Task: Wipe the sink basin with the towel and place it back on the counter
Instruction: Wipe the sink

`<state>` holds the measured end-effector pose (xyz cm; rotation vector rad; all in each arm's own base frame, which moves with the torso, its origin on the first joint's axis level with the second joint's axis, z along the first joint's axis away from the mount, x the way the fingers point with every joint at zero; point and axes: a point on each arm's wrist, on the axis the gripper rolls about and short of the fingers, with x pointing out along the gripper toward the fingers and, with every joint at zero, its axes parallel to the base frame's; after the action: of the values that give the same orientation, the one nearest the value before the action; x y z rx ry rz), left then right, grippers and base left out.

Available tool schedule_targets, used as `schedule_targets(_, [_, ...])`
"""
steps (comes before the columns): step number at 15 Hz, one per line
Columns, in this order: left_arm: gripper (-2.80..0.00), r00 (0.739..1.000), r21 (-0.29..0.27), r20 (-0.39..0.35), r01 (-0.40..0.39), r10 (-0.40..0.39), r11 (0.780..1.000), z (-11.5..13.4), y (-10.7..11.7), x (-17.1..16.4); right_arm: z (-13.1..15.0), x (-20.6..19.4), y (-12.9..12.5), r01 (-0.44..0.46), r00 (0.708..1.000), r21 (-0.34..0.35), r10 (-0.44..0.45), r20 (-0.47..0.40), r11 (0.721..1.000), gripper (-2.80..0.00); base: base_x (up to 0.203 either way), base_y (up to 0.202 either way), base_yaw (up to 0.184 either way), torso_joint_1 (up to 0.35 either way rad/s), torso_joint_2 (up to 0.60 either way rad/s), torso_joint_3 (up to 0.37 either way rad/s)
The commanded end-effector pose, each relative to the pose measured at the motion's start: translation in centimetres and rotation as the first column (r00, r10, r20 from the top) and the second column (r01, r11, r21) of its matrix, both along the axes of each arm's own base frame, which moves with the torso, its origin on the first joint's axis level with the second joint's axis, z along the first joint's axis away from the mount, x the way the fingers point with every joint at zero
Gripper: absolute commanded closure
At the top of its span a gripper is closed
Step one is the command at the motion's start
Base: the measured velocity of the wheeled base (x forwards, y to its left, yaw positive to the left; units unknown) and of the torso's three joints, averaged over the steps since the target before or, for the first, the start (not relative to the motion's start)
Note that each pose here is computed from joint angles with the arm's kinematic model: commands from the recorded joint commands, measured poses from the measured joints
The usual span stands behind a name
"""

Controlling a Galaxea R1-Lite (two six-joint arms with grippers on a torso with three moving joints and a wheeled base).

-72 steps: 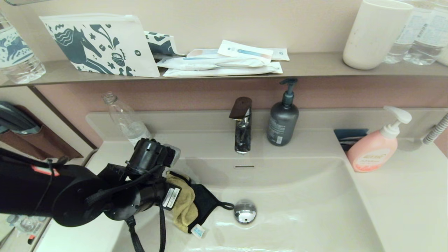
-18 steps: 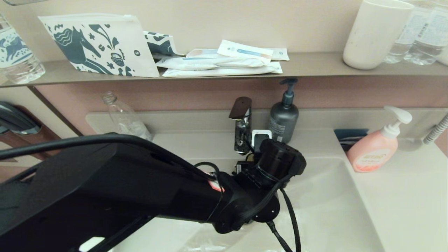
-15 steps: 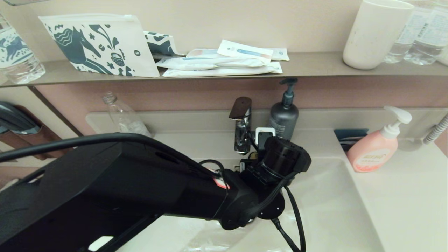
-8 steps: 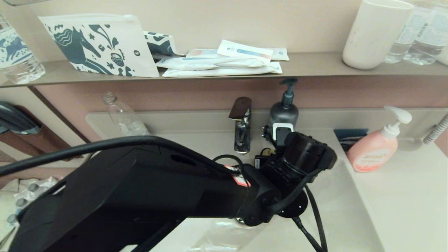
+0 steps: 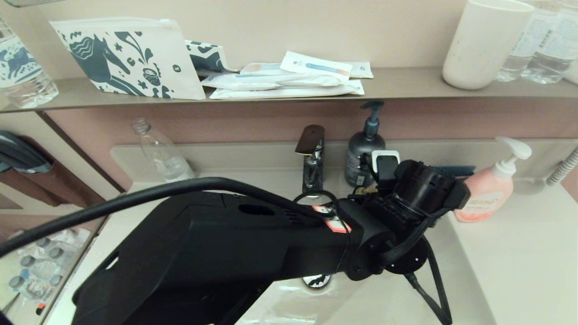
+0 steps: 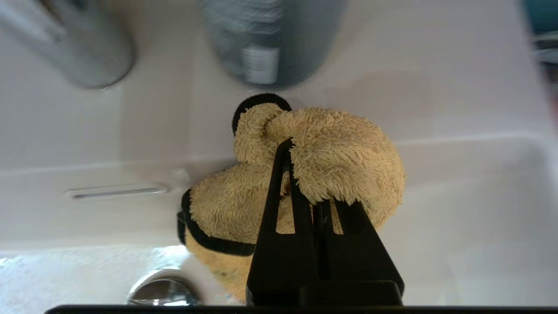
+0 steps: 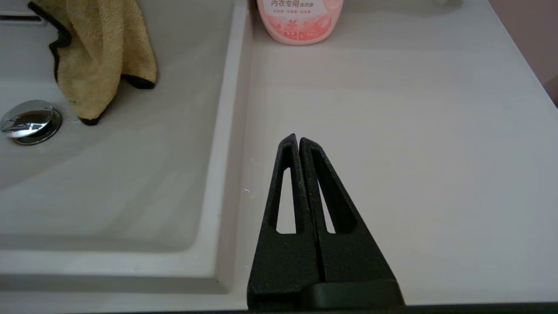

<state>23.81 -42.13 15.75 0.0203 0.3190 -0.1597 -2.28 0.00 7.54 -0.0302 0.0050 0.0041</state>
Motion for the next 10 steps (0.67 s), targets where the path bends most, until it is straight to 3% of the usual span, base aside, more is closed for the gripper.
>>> schedule_targets(1, [0.0, 0.999, 0.013, -0.004, 0.031, -0.031, 0.999, -0.6, -1.5, -1.2, 0.0, 0.0, 0.0, -0.001, 1.0, 0.0, 0.001, -0.001, 1.0, 0.0, 0.0, 0.0, 0.0, 0.0, 0.0, 0.0])
schedule_targets(5, [0.0, 1.0, 0.026, -0.016, 0.021, -0.021, 0.999, -1.1, -1.3, -1.2, 0.0, 0.0, 0.0, -0.001, 1.0, 0.0, 0.001, 0.0, 1.0, 0.0, 0.0, 0.0, 0.0, 0.0, 0.0, 0.0])
schedule_targets(10, [0.0, 0.996, 0.1, -0.081, -0.026, 0.035, 0.995, -2.6, 2.4, -1.6, 0.0, 0.0, 0.0, -0.001, 1.0, -0.001, 0.001, 0.0, 1.0, 0.0, 0.0, 0.0, 0.0, 0.0, 0.0, 0.0])
